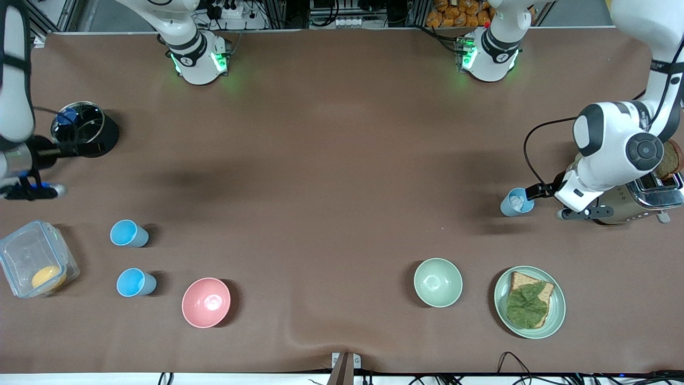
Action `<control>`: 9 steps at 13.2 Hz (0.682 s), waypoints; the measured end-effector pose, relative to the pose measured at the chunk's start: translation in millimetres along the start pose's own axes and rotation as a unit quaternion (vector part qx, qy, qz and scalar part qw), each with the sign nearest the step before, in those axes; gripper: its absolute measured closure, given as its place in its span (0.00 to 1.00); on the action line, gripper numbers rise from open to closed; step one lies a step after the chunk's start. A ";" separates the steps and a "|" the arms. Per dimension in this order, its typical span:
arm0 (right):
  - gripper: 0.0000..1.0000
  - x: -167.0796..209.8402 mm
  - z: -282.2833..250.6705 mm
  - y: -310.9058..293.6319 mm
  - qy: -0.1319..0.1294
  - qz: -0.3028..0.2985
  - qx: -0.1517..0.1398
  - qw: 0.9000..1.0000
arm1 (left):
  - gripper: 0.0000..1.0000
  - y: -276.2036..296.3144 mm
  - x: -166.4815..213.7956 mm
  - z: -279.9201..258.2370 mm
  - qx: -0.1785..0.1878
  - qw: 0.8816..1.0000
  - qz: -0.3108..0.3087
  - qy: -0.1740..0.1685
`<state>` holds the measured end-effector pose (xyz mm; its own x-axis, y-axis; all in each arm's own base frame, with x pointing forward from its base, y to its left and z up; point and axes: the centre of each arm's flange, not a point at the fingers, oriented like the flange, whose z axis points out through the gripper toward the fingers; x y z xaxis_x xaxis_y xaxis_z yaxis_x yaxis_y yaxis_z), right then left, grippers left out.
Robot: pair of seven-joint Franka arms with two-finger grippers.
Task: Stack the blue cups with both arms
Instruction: 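Grasp the tissue cup with the left gripper while the right gripper nears a cup, then carry the tissue cup toward mid-table while the right gripper grasps a blue cup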
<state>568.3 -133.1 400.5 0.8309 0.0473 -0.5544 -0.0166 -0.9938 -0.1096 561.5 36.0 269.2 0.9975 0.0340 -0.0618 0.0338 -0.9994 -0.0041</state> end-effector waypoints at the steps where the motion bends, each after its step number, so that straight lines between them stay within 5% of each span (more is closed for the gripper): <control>1: 0.00 22.8 20.1 10.9 -0.006 -0.004 0.003 1.000 | 0.13 -0.9 -0.6 8.5 -0.001 1.000 0.004 -0.001; 2: 0.00 45.1 40.5 20.6 -0.013 -0.004 0.007 1.000 | 0.14 -0.4 -1.5 15.5 -0.002 1.000 0.005 -0.003; 5: 0.00 96.0 78.2 39.3 -0.010 -0.010 0.007 1.000 | 0.46 2.5 -2.1 27.3 -0.005 1.000 0.007 -0.007; 9: 0.00 111.7 39.1 32.1 0.047 -0.061 -0.014 0.997 | 0.93 18.9 1.6 26.6 -0.009 1.000 0.021 0.002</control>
<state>638.8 -155.8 302.8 0.8744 0.1592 -0.4584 0.1016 -0.9838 -0.1480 562.0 17.2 242.5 0.9983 -0.0076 -0.0580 -0.0067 -0.9998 0.0163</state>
